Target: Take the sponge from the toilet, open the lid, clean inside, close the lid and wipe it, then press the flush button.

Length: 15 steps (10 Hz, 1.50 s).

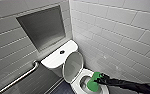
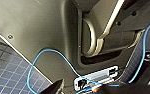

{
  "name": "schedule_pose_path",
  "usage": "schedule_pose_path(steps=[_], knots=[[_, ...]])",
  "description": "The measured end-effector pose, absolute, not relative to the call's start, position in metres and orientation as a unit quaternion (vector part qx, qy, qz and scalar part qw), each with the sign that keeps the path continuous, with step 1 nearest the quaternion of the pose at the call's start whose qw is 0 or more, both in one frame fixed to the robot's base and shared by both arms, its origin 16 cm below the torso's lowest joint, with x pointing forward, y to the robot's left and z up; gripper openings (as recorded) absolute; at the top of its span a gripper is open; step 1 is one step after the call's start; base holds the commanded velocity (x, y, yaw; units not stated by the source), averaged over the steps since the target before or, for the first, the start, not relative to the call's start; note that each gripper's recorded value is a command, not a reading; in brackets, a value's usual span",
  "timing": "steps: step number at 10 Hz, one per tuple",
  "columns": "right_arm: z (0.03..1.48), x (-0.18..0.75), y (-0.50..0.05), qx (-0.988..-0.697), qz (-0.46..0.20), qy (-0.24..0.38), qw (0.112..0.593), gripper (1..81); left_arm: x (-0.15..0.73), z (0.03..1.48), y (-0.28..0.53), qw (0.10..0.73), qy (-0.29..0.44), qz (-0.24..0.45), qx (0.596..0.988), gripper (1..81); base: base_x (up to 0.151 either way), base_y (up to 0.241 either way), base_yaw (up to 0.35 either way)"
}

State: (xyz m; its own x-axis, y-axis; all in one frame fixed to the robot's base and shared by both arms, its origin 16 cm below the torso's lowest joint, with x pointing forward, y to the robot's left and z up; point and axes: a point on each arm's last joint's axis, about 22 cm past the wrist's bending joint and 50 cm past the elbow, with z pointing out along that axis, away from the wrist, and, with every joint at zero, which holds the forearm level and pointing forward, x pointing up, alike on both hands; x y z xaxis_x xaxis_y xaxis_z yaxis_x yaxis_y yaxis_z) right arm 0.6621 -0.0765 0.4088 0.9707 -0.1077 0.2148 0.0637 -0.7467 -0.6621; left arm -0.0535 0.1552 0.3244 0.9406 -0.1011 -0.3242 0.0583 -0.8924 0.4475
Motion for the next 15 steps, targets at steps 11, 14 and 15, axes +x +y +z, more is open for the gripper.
schedule_pose_path(steps=[11,14,15], knots=[[0.355,0.651,-0.05,-0.929,-0.086,0.025,0.36,1.0,-0.077,0.334,0.158,0.23,0.001,-0.213,0.95,81.1,0.008,0.0,0.0],[0.368,0.676,-0.037,-0.925,-0.104,0.018,0.365,1.0,-0.077,0.334,0.158,0.23,0.002,-0.213,0.95,81.1,0.0,0.0,0.0],[0.369,0.677,-0.029,-0.924,-0.104,0.017,0.368,1.0,-0.076,0.333,0.158,0.23,0.002,-0.213,0.95,81.1,0.0,0.0,0.0]])
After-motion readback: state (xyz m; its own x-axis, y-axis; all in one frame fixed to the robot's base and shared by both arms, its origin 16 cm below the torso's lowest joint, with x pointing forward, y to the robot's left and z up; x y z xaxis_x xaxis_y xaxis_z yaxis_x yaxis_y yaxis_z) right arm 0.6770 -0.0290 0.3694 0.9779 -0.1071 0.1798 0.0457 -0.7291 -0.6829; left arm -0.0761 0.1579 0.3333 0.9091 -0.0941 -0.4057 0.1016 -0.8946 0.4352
